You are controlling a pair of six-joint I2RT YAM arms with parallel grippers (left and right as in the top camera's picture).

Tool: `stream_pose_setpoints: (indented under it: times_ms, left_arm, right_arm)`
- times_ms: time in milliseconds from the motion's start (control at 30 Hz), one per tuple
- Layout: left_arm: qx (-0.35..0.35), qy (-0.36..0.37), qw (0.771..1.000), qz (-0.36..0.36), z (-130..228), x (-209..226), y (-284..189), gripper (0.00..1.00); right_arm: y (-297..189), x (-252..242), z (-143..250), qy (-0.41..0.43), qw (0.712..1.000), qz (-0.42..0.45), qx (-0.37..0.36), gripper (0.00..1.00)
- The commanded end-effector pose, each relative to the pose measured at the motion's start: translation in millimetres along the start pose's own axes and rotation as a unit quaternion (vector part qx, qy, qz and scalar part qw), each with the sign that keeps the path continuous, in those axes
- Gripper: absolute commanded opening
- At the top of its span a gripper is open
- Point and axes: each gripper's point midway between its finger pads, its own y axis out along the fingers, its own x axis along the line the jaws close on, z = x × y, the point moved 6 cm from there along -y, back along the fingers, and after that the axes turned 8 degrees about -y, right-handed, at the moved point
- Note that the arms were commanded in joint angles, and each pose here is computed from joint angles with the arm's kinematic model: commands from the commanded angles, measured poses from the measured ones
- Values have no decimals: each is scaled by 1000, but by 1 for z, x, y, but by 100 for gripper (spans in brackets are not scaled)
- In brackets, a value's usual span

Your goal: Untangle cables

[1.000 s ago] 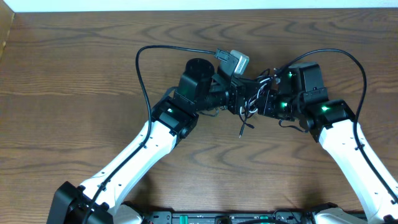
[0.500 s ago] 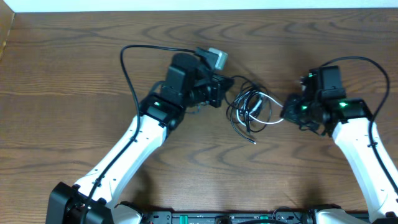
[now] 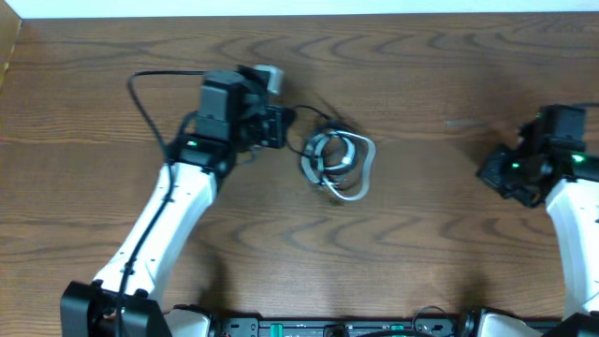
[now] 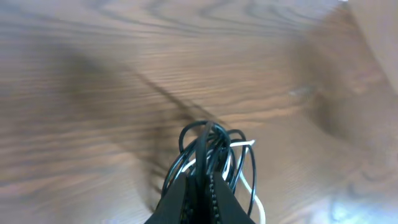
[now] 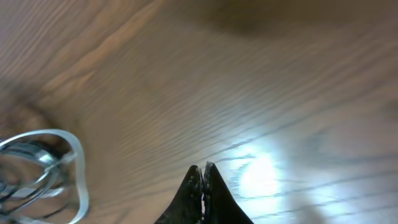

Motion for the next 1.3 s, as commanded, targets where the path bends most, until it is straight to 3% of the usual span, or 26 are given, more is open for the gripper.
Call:
stream_pose_setpoints:
  times_ms: [0, 133, 167, 200, 233, 267, 400, 567, 767, 1267]
  left_arm:
    - [-32, -3, 999, -10, -15, 8, -28, 7]
    - [-29, 15, 999, 9, -13, 2, -37, 8]
    - [-29, 18, 999, 12, -13, -1, -37, 7]
    - [-28, 20, 999, 16, -12, -3, -37, 8]
    - [-24, 23, 999, 24, -11, -7, -36, 7]
    - [-21, 26, 999, 33, -10, -11, -35, 7]
    - [-5, 40, 997, 71, -3, -29, -31, 7]
    - [-4, 55, 991, 125, 0, -56, -34, 8]
    - [-56, 76, 979, 182, -11, -94, -64, 8]
    - [-146, 102, 957, 229, -14, -132, -146, 7]
  right_arm:
    - [-3, -22, -3, 7, 1000, 7, 0, 1]
    - [-5, -8, -1, -51, 996, -67, 8, 1]
    - [-5, -1, 0, -75, 993, -94, 9, 7]
    - [-6, 6, 2, -96, 989, -116, 10, 22]
    - [-7, 14, 3, -125, 982, -142, 9, 45]
    - [-8, 21, 5, -148, 975, -163, 8, 57]
    - [-11, 48, 12, -225, 947, -231, 5, 77]
    - [-12, 75, 23, -306, 911, -276, 2, 81]
    - [-10, 100, 34, -366, 883, -292, -1, 82]
    - [0, 161, 53, -463, 819, -339, -24, 78]
